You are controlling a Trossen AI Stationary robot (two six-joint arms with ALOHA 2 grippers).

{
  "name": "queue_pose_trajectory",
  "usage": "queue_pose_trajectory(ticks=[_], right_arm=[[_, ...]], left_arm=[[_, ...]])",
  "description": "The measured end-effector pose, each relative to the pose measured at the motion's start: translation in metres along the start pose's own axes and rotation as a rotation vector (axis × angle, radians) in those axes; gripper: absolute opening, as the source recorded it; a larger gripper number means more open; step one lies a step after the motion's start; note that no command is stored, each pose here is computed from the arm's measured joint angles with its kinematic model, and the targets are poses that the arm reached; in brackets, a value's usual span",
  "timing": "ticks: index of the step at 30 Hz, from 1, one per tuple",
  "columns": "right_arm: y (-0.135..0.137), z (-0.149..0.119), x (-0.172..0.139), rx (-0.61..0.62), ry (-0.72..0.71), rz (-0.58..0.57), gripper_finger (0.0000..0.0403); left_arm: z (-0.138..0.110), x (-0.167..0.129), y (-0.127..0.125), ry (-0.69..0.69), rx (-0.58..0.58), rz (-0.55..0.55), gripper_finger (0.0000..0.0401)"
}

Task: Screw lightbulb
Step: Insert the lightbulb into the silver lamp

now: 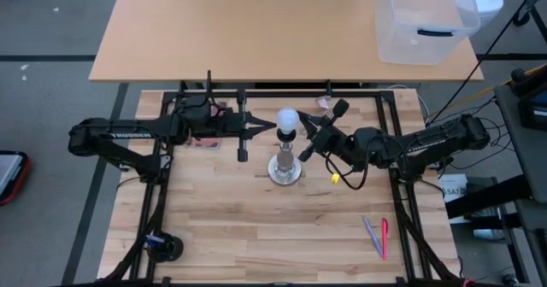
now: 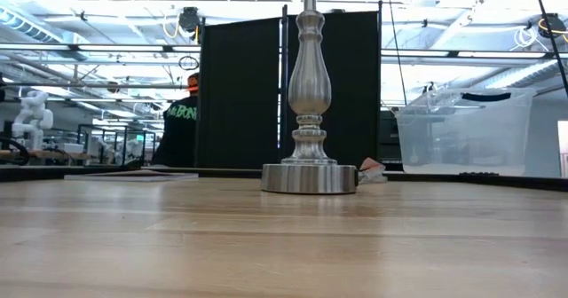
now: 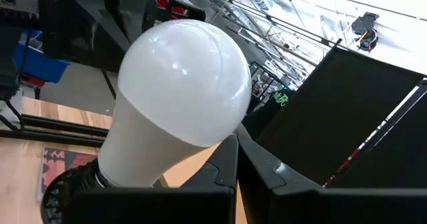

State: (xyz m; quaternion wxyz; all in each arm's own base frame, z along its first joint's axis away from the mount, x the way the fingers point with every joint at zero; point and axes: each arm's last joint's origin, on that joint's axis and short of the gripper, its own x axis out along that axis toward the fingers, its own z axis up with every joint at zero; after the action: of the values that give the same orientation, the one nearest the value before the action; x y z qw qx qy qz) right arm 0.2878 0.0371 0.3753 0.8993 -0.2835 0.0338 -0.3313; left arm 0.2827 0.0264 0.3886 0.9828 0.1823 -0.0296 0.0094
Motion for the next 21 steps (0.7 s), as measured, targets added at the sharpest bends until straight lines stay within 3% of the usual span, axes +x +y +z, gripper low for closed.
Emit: queue_pose_trajectory(ticks=[21], right_arm=[[0.012, 0.005, -0.014, 0.001, 0.005, 0.044, 0.0]], left_arm=[[-0.019, 0.01, 0.017, 0.052, -0.012, 0.064, 0.0002]])
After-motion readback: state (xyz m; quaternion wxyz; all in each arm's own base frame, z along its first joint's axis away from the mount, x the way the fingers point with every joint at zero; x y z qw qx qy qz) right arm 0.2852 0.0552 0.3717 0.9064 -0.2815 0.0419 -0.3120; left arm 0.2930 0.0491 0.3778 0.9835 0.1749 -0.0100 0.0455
